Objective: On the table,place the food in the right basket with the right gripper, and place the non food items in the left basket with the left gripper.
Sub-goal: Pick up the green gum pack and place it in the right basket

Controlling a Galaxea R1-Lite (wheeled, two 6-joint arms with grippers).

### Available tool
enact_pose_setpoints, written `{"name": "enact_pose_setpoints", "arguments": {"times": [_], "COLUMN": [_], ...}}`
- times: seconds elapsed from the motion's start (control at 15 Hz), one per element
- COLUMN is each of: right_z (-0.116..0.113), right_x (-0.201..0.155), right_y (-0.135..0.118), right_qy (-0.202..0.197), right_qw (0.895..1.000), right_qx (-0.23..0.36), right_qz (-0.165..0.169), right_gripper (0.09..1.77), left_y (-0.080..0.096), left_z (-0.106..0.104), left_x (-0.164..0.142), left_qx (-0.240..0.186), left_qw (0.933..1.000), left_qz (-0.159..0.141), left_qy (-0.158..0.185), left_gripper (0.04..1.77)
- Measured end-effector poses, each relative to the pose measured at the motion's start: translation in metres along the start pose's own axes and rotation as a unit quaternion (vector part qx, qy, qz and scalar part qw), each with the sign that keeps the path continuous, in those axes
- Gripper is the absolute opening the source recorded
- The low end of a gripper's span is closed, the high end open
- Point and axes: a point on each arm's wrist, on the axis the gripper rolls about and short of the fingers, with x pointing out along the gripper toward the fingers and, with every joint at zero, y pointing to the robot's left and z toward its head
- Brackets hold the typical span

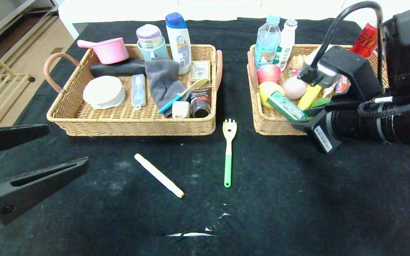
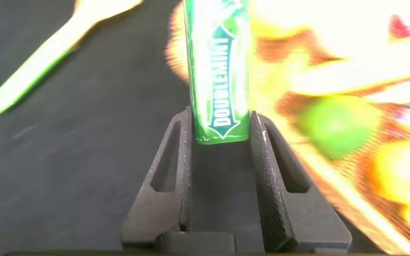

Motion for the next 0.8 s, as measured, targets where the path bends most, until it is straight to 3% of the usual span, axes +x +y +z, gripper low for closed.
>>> {"name": "enact_pose_setpoints", "arguments": {"times": [0.4,0.8], "right_z": [0.009,0.010], "right_x": [0.033,0.068], "right_y": [-0.050,-0.068], "right_qy": [0.002,0.010], "right_qw": [0.992,0.984], "right_qx": [0.097,0.138], "right_qz": [-0.081,-0.110], "right_gripper": [0.60,0.60], "left_y": [0.000,0.000], "left_z": [-0.001,-0.001], "left_x": [0.001,0.002], "left_qx": [0.000,-0.001], "left_qw": [1.0000,1.0000], "left_qz": [0.000,-0.001], "left_qy": [0.002,0.004], "left_gripper": [1.72,1.72]}}
